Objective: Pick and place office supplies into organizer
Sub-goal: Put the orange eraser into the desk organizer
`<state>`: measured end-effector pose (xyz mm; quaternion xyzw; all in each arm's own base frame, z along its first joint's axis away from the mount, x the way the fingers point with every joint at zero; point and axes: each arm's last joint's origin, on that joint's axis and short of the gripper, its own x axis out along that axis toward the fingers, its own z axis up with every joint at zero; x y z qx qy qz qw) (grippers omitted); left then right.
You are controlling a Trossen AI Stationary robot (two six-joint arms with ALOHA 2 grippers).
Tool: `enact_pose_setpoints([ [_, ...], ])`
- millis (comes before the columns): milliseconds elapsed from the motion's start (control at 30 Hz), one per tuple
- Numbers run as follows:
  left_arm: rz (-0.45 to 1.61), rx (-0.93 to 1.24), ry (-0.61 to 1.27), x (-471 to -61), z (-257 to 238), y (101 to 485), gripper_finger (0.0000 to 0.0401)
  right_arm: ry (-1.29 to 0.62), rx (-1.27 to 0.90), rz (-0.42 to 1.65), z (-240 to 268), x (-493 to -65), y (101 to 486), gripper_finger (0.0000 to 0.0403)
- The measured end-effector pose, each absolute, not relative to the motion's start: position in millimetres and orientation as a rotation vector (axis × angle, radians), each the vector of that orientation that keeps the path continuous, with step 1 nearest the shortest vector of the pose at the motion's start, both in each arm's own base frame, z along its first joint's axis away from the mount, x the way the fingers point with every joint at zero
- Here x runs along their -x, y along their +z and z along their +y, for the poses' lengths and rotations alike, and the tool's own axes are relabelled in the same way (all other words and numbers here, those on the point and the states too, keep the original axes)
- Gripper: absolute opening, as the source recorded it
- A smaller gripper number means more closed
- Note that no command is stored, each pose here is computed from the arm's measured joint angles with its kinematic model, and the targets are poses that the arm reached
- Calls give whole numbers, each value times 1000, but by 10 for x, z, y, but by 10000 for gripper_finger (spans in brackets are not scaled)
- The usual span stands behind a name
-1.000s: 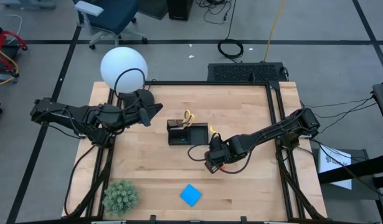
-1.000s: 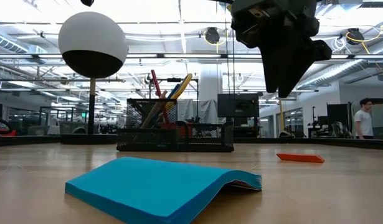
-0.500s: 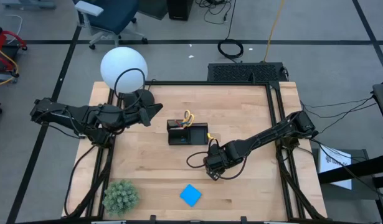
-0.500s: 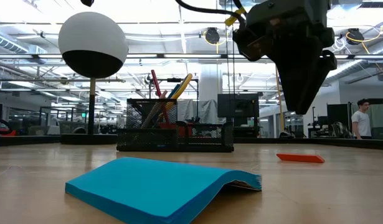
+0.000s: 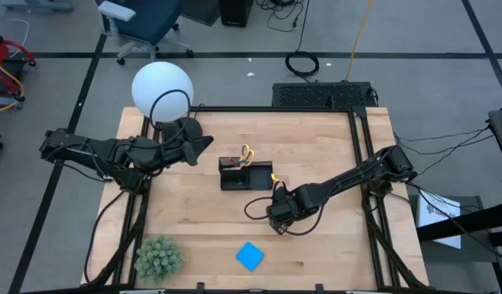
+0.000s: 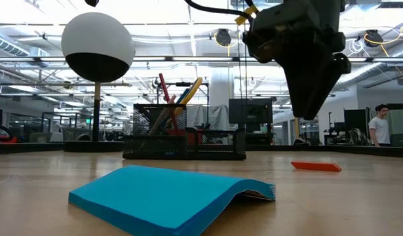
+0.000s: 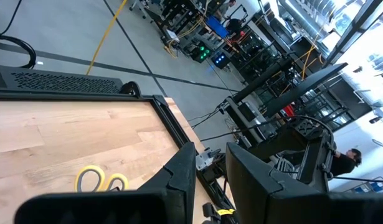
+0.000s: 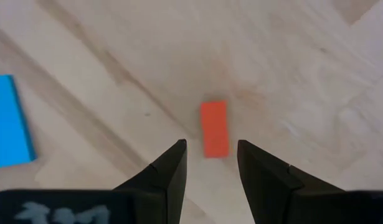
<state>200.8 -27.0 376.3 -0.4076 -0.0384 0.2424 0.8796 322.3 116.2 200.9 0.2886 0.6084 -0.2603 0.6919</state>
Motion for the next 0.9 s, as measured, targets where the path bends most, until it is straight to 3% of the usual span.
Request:
enact_pose_setpoints([
  [233,-80,850,505,-2008,-270,3762,81,-502,-588,1397,1188,-3219,1998,130],
  [900,-80,850,506,-2008,-269,3763,81,-581,-579,1501,1180,-3265,1716,130],
])
